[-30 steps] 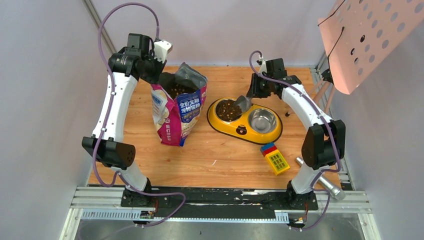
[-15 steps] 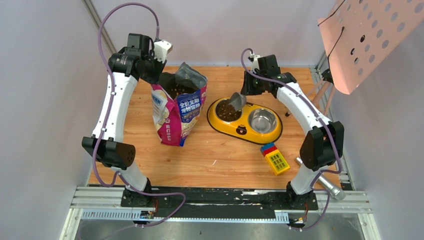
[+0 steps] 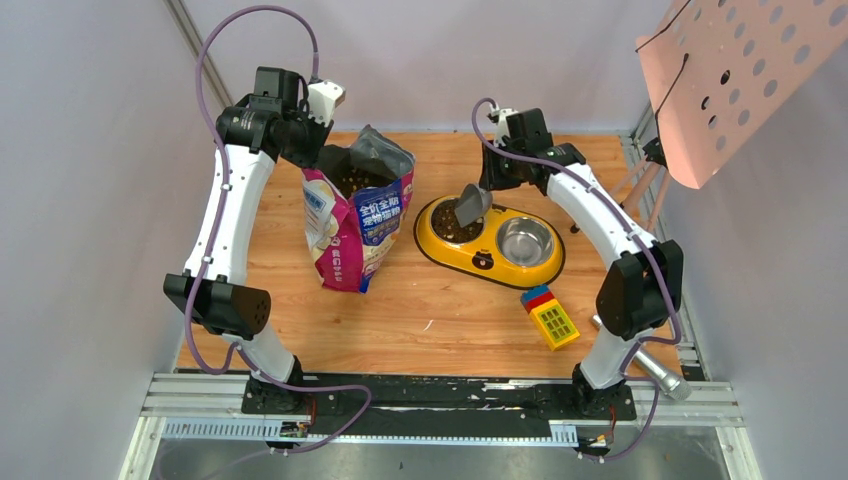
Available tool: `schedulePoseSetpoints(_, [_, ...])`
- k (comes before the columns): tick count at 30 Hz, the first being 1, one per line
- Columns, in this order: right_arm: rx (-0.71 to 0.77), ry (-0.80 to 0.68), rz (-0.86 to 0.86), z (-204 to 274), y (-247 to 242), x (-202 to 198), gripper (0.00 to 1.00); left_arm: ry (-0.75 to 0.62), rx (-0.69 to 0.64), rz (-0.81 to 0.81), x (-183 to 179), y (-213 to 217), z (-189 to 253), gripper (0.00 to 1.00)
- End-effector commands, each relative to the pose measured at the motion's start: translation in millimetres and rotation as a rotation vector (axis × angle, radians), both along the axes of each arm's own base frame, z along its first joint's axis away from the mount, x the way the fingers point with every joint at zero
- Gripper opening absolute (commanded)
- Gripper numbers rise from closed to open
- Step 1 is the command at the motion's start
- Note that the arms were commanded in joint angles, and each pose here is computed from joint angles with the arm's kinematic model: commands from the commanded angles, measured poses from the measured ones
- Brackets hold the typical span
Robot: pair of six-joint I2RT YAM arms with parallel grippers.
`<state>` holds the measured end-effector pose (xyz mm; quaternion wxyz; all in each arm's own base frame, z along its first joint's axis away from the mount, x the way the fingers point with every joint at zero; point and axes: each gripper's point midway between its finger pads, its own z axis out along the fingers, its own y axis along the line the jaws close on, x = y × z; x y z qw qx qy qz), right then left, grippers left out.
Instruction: Serve the pet food
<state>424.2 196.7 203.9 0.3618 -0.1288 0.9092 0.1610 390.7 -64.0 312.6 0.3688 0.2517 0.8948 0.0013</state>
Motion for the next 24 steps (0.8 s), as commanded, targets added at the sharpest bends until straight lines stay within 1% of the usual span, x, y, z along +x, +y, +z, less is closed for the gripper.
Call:
schedulePoseSetpoints(1, [0.009, -0.162, 0.009, 56, -5, 4, 0.00, -0.303, -0.060, -0.013, -2, 0, 89, 0.00])
schedulePoseSetpoints(4, [0.049, -0.221, 0.061, 90, 0, -5, 0.00, -0.301, -0.065, -0.017, -1, -1, 88, 0.00])
schedulePoseSetpoints(7, [0.125, -0.316, 0.134, 141, 12, -15, 0.00, -0.293, -0.093, -0.020, -1, -6, 88, 0.00])
schedulePoseSetpoints(10, [0.211, -0.395, 0.161, 191, 22, -17, 0.00, -0.278, -0.143, -0.035, 0, -15, 86, 0.00])
schedulePoseSetpoints(13, [0.285, -0.451, 0.187, 229, 34, -16, 0.00, -0.271, -0.203, -0.025, 4, -23, 86, 0.00])
schedulePoseSetpoints(18, [0.360, -0.519, 0.221, 269, 51, -20, 0.00, -0.291, -0.287, -0.010, 10, -33, 93, 0.00])
schedulePoseSetpoints(21, [0.433, -0.547, 0.308, 290, 68, -38, 0.00, -0.294, -0.350, 0.000, 14, -41, 95, 0.00])
schedulePoseSetpoints(24, [0.457, -0.541, 0.415, 291, 89, -57, 0.00, -0.267, -0.392, -0.015, 16, -53, 92, 0.00])
